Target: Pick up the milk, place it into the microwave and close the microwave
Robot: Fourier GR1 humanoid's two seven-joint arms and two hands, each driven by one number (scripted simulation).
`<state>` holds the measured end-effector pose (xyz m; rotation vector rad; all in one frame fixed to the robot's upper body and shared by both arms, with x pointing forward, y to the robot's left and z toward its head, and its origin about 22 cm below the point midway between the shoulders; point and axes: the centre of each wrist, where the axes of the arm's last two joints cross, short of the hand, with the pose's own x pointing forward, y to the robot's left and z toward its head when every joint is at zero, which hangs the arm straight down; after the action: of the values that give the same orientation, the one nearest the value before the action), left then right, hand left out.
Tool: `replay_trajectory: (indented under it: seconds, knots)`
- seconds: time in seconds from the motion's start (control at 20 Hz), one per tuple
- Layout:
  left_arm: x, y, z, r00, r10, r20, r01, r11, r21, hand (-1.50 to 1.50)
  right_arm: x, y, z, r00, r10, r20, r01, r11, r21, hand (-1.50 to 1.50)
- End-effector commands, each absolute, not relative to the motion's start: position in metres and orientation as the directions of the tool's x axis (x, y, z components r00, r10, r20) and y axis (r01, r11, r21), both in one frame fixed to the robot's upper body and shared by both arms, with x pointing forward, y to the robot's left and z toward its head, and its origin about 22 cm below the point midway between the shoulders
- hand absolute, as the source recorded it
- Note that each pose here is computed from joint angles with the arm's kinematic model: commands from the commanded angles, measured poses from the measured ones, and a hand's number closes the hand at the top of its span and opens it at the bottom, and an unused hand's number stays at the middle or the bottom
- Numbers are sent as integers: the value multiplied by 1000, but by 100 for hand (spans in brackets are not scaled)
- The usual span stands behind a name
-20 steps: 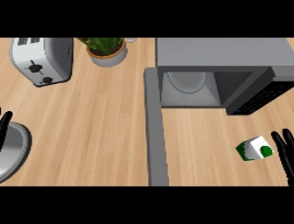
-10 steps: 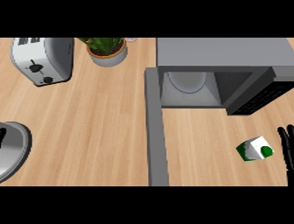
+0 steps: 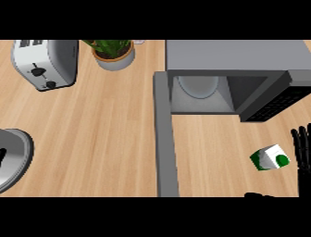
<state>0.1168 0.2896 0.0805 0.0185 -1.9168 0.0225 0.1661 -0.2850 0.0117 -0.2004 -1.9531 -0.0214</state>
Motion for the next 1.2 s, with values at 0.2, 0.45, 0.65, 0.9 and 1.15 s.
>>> replay_trajectory:
  seconds: [0.2, 0.45, 0.65, 0.9, 1.15]
  knots:
    - [101, 282, 82, -334, 8, 942, -23, 1000, -17, -150, 175, -325, -16, -334, 190, 923, 227, 967, -117, -150]
    - [105, 299, 71, -354, -4, 935, -12, 1000, 0, -150, 184, -325, -50, -297, 222, 929, 233, 960, -154, -150]
    - [110, 272, 87, -344, 7, 939, -9, 1000, -10, -150, 183, -361, -48, -276, 227, 934, 232, 959, -164, -150]
    - [94, 293, 80, -353, -12, 936, -38, 999, -2, -150, 161, -372, -94, -239, 219, 946, 196, 965, -174, -150]
    - [112, 293, 97, -337, 8, 942, -14, 1000, -14, -150, 177, -374, -108, -222, 219, 950, 183, 966, -180, -150]
